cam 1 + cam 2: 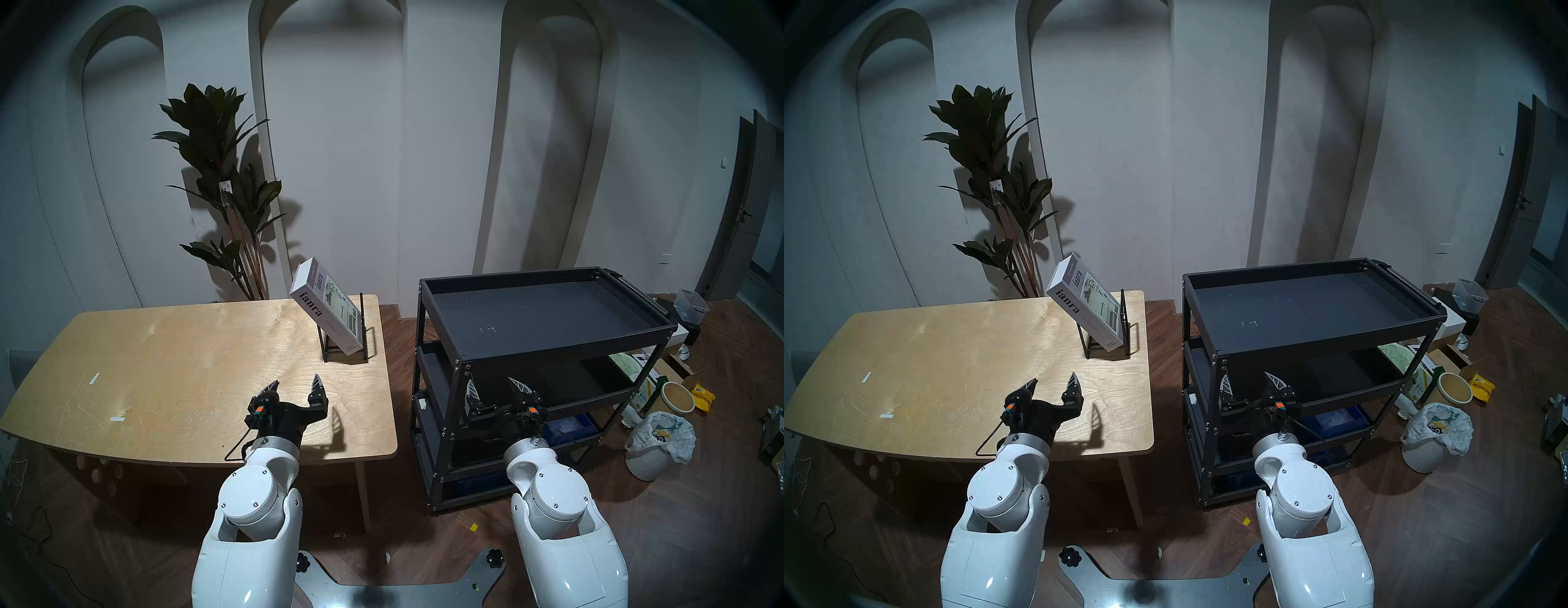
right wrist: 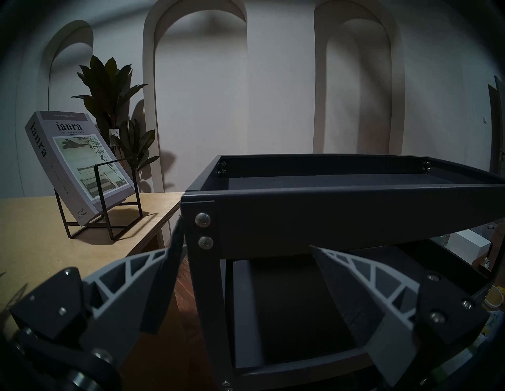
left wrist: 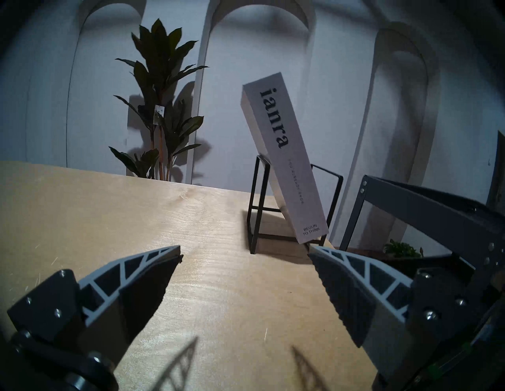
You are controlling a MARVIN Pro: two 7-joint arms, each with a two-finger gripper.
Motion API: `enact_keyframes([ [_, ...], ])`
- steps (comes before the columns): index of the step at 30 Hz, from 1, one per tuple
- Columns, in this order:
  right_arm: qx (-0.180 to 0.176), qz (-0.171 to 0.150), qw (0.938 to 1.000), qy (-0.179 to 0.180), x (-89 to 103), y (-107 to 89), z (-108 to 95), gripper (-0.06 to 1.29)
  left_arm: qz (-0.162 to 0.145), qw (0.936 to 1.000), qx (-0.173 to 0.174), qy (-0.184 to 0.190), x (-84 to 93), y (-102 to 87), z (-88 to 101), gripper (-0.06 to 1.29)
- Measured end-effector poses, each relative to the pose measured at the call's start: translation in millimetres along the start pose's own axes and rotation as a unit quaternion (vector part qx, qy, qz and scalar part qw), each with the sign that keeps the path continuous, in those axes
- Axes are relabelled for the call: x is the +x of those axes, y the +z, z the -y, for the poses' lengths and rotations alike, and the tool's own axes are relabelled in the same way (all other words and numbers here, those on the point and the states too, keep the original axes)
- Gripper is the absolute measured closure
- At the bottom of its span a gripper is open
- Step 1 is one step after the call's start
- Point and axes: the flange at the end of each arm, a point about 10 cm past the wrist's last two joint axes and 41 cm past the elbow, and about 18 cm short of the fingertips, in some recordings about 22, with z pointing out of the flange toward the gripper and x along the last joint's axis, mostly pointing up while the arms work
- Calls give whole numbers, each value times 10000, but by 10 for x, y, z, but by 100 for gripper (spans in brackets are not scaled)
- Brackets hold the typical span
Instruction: Transfer books between table and cart
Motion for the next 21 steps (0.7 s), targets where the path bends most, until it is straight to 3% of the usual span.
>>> enact_keyframes([
  [13,416,-451,9980,-133,291,-57,60,0,-139,9952,54,-965,286,193,-52,-1],
  [21,598,-671,9958,-196,409,-5,106,0,-437,9938,-40,-1022,520,381,-187,-2],
])
